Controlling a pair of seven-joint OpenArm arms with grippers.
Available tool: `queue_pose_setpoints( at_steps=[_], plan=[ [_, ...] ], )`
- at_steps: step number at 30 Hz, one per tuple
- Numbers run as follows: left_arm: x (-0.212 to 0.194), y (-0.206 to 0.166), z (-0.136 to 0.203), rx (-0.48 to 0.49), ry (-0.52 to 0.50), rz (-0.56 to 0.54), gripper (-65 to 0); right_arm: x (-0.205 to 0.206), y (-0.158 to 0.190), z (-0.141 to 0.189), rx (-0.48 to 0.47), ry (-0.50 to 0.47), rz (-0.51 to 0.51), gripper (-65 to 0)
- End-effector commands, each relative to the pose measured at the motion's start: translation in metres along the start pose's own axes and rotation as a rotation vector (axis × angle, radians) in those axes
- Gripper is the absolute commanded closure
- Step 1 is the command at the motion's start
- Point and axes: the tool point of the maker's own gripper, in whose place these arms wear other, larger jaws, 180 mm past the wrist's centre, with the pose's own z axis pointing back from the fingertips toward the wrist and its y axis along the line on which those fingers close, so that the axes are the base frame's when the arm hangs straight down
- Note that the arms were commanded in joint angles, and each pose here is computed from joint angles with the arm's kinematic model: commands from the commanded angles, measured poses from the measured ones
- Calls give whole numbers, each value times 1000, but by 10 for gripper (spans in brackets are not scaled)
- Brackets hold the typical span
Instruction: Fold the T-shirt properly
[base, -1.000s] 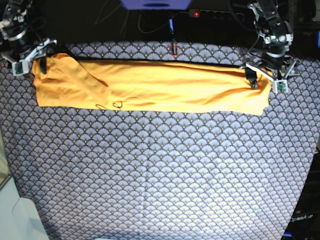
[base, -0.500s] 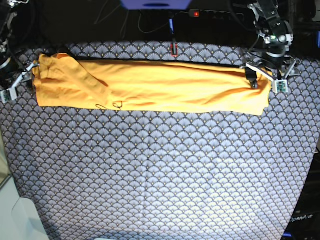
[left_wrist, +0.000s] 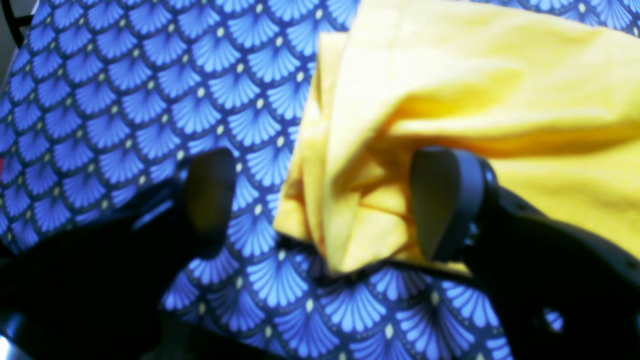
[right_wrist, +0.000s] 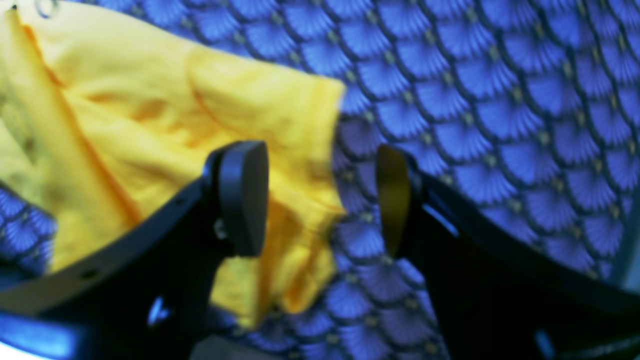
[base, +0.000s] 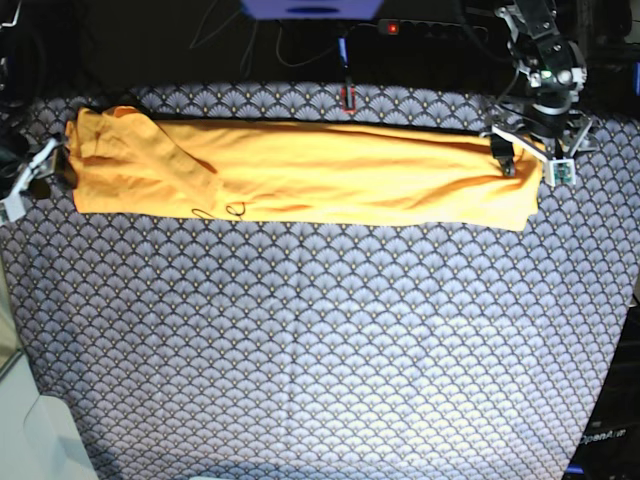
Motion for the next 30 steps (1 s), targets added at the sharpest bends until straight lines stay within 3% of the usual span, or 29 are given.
queue_pose_setpoints(
  at_steps=[1,6,15,22,27,30],
  plan=[
    [12,4,2,11,-43,-3,-532,18,-9,4,-9,-49,8,-352],
    [13,7,1,13,-43,-9,-532,4,-14,0,-12,-29,-40,-352],
    [15,11,1,19,-46,-21,-532,-21,18,-25,45,17,-31,-352],
    [17,17,1,27,-49,-37,-532,-49,13,-40,37,62,-127,-352],
    [13,20,-7,24,-32,-38,-532,-52,20,-43,55,77,-120,-352],
    [3,20,-12,18,28,-27,-532,-52,20,-43,55,77,-120,-351]
  ],
)
